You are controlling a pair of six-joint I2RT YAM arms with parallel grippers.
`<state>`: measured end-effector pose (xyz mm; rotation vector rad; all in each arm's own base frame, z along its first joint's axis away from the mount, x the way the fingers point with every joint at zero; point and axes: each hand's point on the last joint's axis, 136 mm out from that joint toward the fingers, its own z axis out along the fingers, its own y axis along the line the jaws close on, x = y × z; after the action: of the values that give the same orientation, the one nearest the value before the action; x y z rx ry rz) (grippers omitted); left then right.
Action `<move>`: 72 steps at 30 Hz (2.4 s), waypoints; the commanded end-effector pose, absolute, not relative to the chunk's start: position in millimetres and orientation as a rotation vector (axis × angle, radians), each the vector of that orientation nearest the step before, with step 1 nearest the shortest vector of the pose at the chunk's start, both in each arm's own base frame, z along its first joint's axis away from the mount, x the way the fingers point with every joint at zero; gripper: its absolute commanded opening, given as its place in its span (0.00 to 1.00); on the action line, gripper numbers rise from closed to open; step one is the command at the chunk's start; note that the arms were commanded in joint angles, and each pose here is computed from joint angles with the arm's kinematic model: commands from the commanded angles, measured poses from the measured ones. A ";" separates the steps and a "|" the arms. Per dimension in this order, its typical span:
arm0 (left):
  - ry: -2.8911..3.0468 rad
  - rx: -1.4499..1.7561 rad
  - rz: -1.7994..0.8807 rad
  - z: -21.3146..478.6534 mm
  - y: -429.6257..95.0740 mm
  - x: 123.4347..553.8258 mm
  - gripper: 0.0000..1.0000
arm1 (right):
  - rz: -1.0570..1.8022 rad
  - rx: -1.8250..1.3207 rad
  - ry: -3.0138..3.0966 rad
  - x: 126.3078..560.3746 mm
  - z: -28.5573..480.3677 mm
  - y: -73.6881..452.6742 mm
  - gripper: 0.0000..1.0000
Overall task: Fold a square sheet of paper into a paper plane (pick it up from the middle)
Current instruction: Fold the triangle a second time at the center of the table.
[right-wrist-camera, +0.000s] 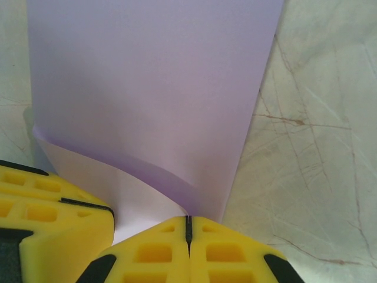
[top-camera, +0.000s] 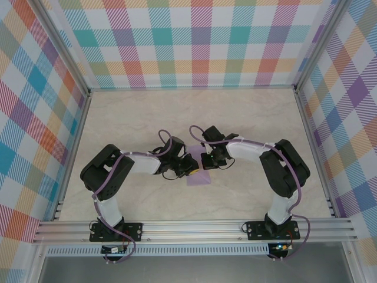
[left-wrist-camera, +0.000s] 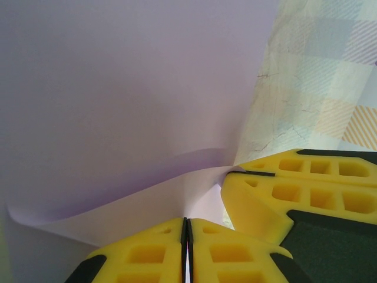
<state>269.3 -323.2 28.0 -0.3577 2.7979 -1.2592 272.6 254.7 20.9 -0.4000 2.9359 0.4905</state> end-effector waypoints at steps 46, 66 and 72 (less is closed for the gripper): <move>2.850 -0.331 -1.157 16.9 -318.5 265.9 0.09 | 0.448 -0.390 2.999 267.5 14.0 247.2 0.05; 2.888 -0.370 -1.073 5.8 -308.5 261.7 0.08 | 0.521 -0.292 2.889 274.4 67.3 246.4 0.29; 2.889 -0.378 -1.060 4.3 -306.6 261.5 0.08 | 0.706 -0.316 2.911 250.9 74.0 256.8 0.23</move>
<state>268.2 -316.8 19.9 -0.3635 2.8354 -1.1762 270.3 255.1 79.1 -0.3278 2.8503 0.6119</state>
